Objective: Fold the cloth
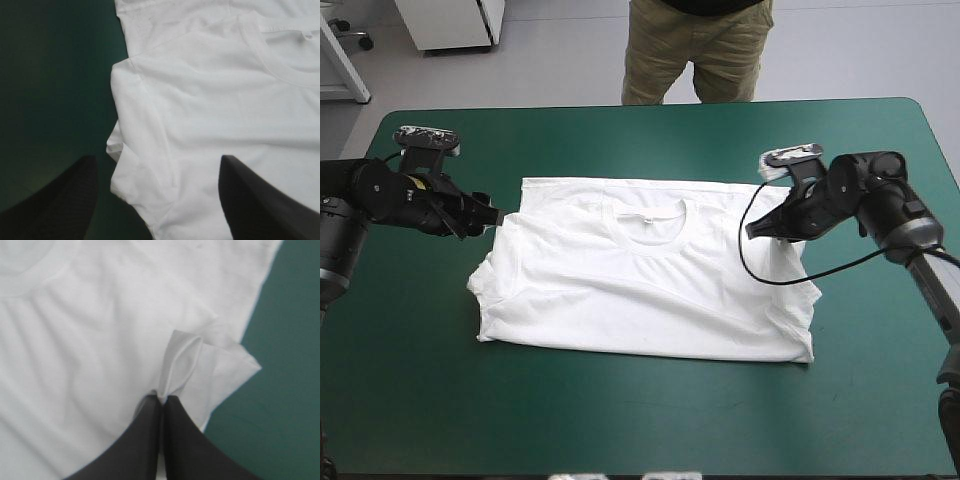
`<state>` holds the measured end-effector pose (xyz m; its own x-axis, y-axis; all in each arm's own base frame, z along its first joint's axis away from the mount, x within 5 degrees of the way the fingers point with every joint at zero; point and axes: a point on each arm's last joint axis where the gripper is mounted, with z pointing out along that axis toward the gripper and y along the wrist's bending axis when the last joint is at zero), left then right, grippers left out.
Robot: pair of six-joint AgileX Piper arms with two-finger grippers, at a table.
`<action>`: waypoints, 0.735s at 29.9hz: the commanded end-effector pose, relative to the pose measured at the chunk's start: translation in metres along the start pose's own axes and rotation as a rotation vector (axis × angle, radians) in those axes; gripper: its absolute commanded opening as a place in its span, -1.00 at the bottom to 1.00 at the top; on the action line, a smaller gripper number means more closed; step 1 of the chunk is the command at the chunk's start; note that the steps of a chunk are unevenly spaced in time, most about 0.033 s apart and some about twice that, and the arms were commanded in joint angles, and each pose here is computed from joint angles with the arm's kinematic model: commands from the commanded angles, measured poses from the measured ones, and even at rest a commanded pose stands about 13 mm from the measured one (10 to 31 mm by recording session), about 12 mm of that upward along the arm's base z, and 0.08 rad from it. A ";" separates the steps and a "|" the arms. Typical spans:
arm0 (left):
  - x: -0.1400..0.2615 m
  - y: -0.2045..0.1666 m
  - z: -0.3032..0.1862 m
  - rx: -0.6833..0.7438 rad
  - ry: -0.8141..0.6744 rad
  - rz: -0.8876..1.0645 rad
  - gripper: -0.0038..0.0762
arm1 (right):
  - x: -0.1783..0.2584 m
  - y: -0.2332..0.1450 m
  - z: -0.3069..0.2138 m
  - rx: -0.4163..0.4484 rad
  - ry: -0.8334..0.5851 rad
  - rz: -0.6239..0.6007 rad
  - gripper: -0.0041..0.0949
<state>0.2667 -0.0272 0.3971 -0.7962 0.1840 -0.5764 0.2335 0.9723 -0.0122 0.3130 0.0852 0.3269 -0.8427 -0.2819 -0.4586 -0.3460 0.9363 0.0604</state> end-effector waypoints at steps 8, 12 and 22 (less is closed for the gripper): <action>0.000 -0.001 -0.019 -0.024 -0.020 0.030 0.33 | -0.009 0.055 0.050 -0.087 0.097 -0.105 -0.94; 0.002 -0.001 -0.019 -0.021 -0.005 0.030 0.33 | -0.005 0.062 0.085 -0.094 0.191 -0.130 -0.81; 0.002 -0.001 -0.019 -0.021 -0.006 0.028 0.33 | -0.009 0.061 0.065 -0.070 0.118 -0.151 -0.33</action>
<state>0.2603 -0.0243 0.3927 -0.8377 0.2180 -0.5007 0.2451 0.9694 0.0120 0.3335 0.1620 0.2277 -0.8658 -0.4556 -0.2068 -0.4793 0.8739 0.0814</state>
